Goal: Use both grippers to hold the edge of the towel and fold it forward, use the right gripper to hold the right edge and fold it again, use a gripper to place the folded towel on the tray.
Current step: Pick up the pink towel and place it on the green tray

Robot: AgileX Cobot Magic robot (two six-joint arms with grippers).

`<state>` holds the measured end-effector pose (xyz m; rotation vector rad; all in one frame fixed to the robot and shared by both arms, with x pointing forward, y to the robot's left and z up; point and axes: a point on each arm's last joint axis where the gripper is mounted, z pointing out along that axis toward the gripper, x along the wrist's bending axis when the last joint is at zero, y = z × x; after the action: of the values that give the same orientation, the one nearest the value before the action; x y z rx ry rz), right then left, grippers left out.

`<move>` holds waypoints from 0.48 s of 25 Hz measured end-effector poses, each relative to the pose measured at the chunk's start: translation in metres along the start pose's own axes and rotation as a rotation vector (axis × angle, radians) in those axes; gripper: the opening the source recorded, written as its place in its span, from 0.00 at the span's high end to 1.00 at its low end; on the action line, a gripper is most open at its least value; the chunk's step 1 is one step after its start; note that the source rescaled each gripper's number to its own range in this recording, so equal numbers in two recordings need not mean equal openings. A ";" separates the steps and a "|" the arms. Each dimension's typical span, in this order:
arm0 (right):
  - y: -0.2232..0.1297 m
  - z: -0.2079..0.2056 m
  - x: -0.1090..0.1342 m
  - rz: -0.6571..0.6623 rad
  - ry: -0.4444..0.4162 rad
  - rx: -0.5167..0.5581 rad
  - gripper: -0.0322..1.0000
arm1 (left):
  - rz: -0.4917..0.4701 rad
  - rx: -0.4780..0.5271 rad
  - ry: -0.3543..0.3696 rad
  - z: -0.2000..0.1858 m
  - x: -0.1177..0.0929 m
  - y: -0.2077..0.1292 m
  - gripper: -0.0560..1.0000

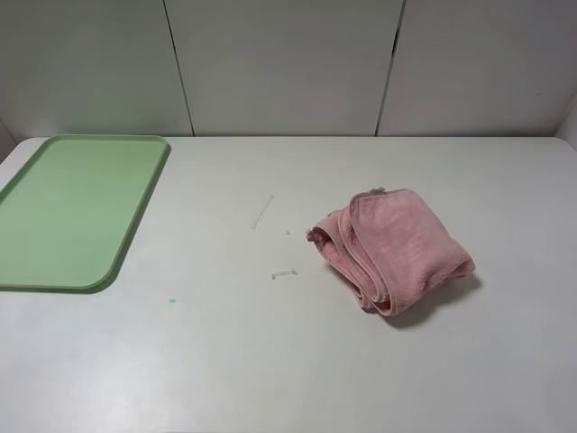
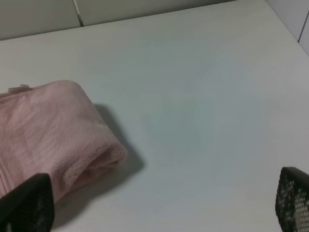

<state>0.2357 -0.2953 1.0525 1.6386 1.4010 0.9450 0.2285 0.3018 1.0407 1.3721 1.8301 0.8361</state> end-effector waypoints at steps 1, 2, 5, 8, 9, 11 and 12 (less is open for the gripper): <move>0.000 0.000 0.000 0.000 0.000 0.000 0.00 | 0.000 0.000 0.000 0.000 0.000 0.000 0.00; 0.000 0.000 0.000 0.000 0.000 0.000 0.00 | 0.000 0.000 0.000 0.000 0.000 0.000 0.00; 0.000 0.000 0.000 0.000 0.000 0.000 0.00 | 0.000 0.000 0.000 0.000 0.000 0.000 0.00; 0.000 0.000 0.000 0.000 0.000 0.000 0.00 | 0.000 0.000 0.000 0.000 0.000 0.000 0.00; 0.000 0.000 0.000 0.000 0.000 0.000 0.00 | 0.000 0.000 0.000 0.000 0.000 0.000 0.00; 0.000 0.000 0.000 0.000 0.000 0.000 0.00 | 0.000 0.000 0.000 0.000 0.000 0.000 0.00; 0.000 0.000 0.000 0.000 0.000 0.000 0.00 | 0.000 0.000 0.000 0.000 0.000 0.000 0.00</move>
<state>0.2357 -0.2953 1.0525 1.6386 1.4010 0.9450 0.2285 0.3018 1.0407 1.3721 1.8301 0.8361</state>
